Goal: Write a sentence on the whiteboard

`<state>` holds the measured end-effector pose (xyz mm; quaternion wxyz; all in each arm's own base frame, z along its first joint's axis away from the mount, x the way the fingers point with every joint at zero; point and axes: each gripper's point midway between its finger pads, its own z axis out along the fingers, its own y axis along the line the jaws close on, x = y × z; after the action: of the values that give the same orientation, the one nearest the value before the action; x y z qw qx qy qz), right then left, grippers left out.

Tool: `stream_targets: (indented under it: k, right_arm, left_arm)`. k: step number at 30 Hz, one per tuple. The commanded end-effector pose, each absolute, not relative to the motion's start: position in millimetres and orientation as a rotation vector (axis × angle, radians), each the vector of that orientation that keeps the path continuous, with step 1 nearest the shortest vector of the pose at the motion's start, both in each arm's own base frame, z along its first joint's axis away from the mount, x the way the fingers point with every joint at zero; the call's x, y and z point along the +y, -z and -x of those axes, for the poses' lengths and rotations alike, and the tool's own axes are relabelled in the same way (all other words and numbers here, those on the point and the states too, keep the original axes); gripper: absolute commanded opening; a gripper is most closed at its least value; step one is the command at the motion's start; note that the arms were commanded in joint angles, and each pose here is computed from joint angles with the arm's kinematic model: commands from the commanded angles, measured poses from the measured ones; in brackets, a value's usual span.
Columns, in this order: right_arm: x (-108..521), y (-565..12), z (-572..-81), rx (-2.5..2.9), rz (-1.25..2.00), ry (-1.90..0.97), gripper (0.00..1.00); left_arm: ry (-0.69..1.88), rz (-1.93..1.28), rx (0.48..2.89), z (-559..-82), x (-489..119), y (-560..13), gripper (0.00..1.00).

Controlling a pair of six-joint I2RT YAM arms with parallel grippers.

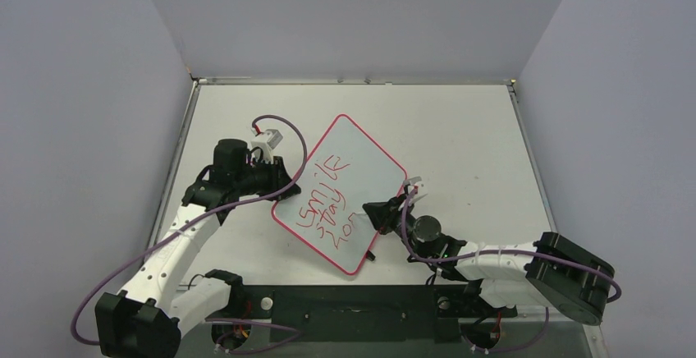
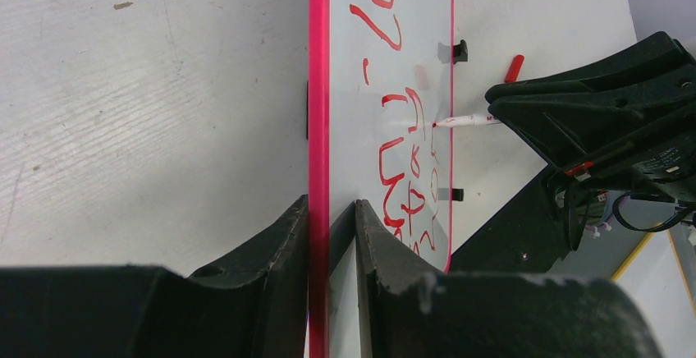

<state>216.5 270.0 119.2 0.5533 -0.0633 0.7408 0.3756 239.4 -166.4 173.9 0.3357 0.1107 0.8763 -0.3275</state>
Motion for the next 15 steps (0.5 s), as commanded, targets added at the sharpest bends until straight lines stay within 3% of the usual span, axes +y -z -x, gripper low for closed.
stream_targets:
  k: [1,15]
  right_arm:
    - [268,-112,-214,1.789,0.157,-0.867,0.0]
    - [285,-112,-197,1.779,0.199,-0.959,0.0]
  left_arm:
    - [0.83,-0.334,2.21,-247,-166,-184,0.0]
    - [0.823,-0.336,2.206,-247,-165,-184,0.0]
